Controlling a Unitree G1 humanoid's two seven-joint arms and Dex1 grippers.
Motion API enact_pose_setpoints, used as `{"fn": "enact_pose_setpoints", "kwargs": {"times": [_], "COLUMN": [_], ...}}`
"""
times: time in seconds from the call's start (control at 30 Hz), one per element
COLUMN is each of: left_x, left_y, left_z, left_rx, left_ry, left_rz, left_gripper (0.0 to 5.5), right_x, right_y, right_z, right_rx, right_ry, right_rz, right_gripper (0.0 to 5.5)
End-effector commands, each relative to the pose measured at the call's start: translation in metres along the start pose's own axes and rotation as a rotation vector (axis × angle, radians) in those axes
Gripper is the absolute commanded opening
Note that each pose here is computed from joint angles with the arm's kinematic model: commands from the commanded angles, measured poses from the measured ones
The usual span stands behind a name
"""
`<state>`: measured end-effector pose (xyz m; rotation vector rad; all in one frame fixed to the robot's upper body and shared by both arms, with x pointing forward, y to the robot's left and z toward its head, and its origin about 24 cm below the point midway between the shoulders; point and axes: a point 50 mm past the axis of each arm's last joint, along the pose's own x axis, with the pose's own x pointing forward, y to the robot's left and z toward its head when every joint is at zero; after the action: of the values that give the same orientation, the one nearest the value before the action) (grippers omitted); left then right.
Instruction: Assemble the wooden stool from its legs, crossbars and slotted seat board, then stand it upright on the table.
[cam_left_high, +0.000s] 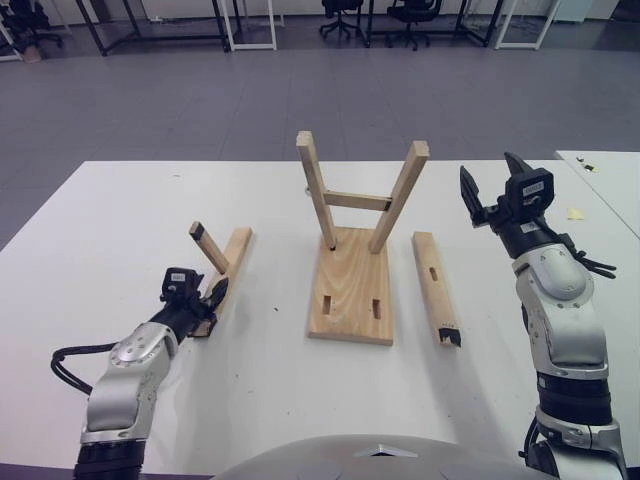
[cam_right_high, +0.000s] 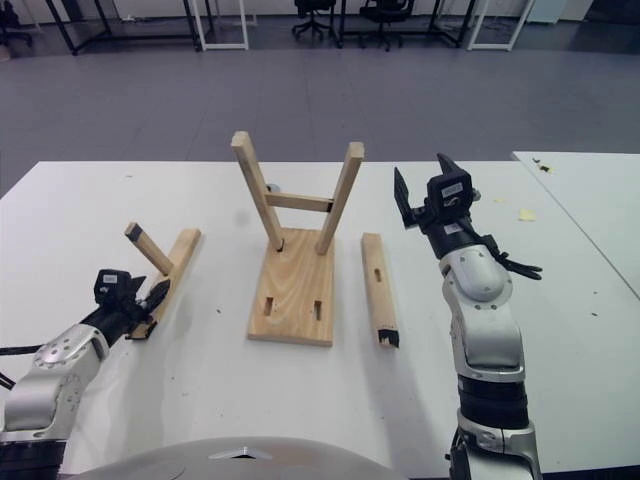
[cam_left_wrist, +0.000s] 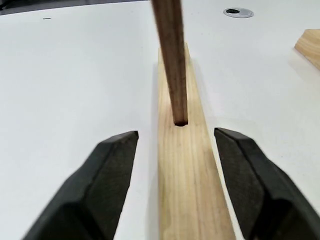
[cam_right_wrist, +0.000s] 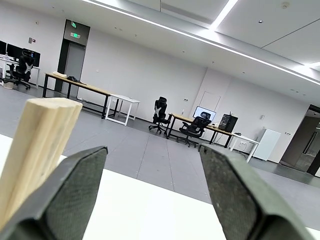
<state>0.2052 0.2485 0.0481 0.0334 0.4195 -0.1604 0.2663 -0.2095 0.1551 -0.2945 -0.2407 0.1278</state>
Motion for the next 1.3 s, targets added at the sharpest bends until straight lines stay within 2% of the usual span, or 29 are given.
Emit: {"fn": "enact_pose_setpoints", "kwargs": {"times": [0.03,0.07,0.27,0.5,0.6,0.7,0.83,0.9,0.97,1.07,1.13,1.3], "left_x": [-0.003,-0.002,0.000,0.002,0.004,0.007,-0.007,-0.011,-0.012,-0.009,-0.009,-0.012], "left_y": [0.004,0.004,-0.001,0.000,0.003,0.012,0.027,0.014,-0.012,-0.068,-0.095,-0.110], "left_z": [0.011,0.007,-0.010,-0.011,-0.009,0.033,0.127,0.177,0.211,0.236,0.238,0.222], "left_rx": [0.026,0.031,0.014,0.077,0.080,0.054,0.074,0.177,0.263,0.354,0.401,0.491], "left_ry": [0.076,0.113,0.218,0.229,0.202,-0.024,-0.387,-0.529,-0.626,-0.719,-0.739,-0.700], "left_rz": [-0.002,-0.003,-0.015,-0.027,-0.028,-0.033,-0.107,-0.183,-0.294,-0.531,-0.643,-0.725], "left_gripper": [3.50,3.73,3.76,2.36,2.05,2.05,2.05,2.05,2.05,2.05,2.05,2.05], "right_x": [0.001,0.002,0.005,0.007,0.009,0.015,0.034,0.051,0.066,0.079,0.082,0.081], "right_y": [0.003,0.004,0.010,0.008,0.004,-0.004,-0.022,-0.019,-0.003,0.035,0.050,0.052], "right_z": [-0.003,-0.003,-0.003,-0.004,-0.004,0.001,0.045,0.084,0.119,0.158,0.162,0.163], "right_rx": [-0.012,-0.009,-0.003,0.005,0.061,0.233,0.495,0.705,0.861,1.036,1.113,1.189], "right_ry": [0.013,0.012,0.012,0.029,0.042,0.043,-0.113,-0.238,-0.308,-0.313,-0.262,-0.217], "right_rz": [0.012,0.015,0.037,0.019,-0.003,-0.009,0.037,0.144,0.299,0.537,0.599,0.617], "right_gripper": [3.40,3.40,3.40,3.40,3.40,3.40,3.40,3.40,3.40,3.40,3.40,3.40]}}
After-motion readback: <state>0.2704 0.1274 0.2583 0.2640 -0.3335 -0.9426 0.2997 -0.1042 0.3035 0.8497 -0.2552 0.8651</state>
